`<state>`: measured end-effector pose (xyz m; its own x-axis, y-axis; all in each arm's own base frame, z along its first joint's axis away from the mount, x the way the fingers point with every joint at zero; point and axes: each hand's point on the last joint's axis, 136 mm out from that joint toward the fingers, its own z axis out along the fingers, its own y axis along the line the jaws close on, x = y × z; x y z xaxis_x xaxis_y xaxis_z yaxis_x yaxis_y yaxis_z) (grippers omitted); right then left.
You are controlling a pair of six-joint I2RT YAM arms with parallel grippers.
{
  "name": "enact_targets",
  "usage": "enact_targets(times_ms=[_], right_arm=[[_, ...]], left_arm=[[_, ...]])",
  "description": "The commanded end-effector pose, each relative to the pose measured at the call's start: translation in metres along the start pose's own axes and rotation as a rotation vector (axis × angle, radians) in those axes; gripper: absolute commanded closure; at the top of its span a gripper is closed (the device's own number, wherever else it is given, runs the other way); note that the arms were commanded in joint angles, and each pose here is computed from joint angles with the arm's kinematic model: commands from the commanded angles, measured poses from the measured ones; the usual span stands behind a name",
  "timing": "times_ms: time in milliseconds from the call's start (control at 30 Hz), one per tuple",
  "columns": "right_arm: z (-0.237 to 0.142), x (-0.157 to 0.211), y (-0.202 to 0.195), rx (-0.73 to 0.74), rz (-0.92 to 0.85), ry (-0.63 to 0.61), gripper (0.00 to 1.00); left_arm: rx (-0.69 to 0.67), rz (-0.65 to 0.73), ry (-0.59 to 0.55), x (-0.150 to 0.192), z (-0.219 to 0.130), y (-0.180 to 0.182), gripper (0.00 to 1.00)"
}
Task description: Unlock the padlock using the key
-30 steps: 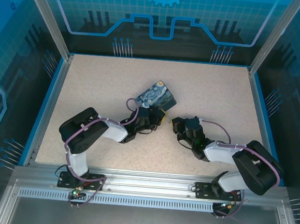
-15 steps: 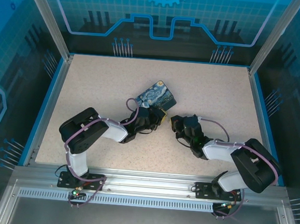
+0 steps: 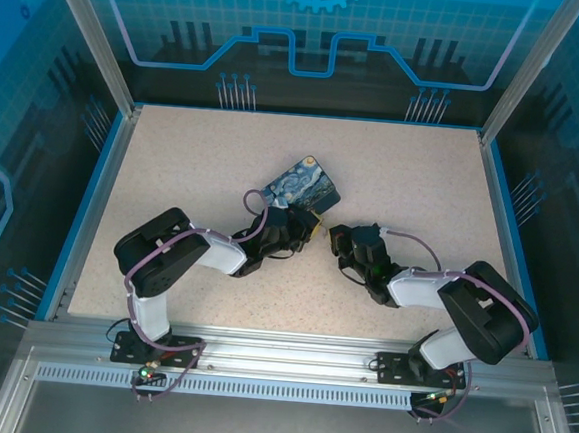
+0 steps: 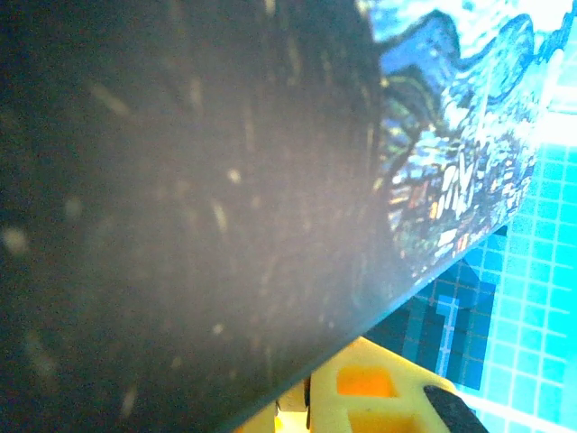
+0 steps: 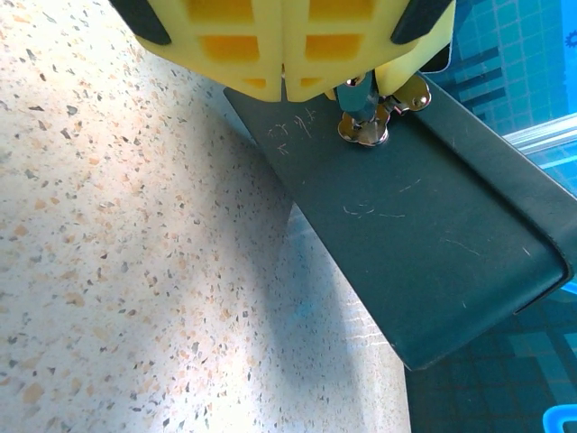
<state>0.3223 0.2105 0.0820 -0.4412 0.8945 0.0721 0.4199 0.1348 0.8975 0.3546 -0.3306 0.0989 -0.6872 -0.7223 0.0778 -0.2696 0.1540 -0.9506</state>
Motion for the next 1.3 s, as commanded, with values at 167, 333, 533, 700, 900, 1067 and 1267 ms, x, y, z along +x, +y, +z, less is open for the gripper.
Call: enact_targets(times_ms=[167, 333, 533, 700, 900, 1067, 1267], right_arm=[[-0.01, -0.006, 0.015, -0.038, -0.003, -0.033, 1.0], [-0.019, -0.011, 0.015, -0.027, -0.021, -0.054, 1.0], [-0.014, -0.007, 0.021, -0.037, -0.021, -0.04, 1.0], [-0.011, -0.008, 0.018, -0.029, -0.017, -0.045, 1.0], [-0.007, -0.007, 0.016, -0.023, -0.016, -0.043, 1.0], [-0.004, -0.007, 0.016, -0.019, -0.018, -0.043, 1.0], [-0.002, -0.006, 0.022, -0.03, -0.016, -0.043, 1.0]], left_arm=[[0.066, -0.01, -0.006, 0.002, -0.001, -0.016, 1.0], [0.068, -0.01, -0.007, 0.002, 0.0, -0.017, 1.0], [0.067, -0.008, -0.009, 0.002, -0.001, -0.017, 1.0], [0.066, -0.005, -0.011, 0.001, -0.002, -0.018, 1.0], [0.067, -0.005, -0.008, 0.002, -0.001, -0.019, 1.0], [0.068, -0.005, -0.009, 0.002, -0.001, -0.019, 1.0], [0.064, -0.005, -0.011, 0.002, -0.002, -0.018, 1.0]])
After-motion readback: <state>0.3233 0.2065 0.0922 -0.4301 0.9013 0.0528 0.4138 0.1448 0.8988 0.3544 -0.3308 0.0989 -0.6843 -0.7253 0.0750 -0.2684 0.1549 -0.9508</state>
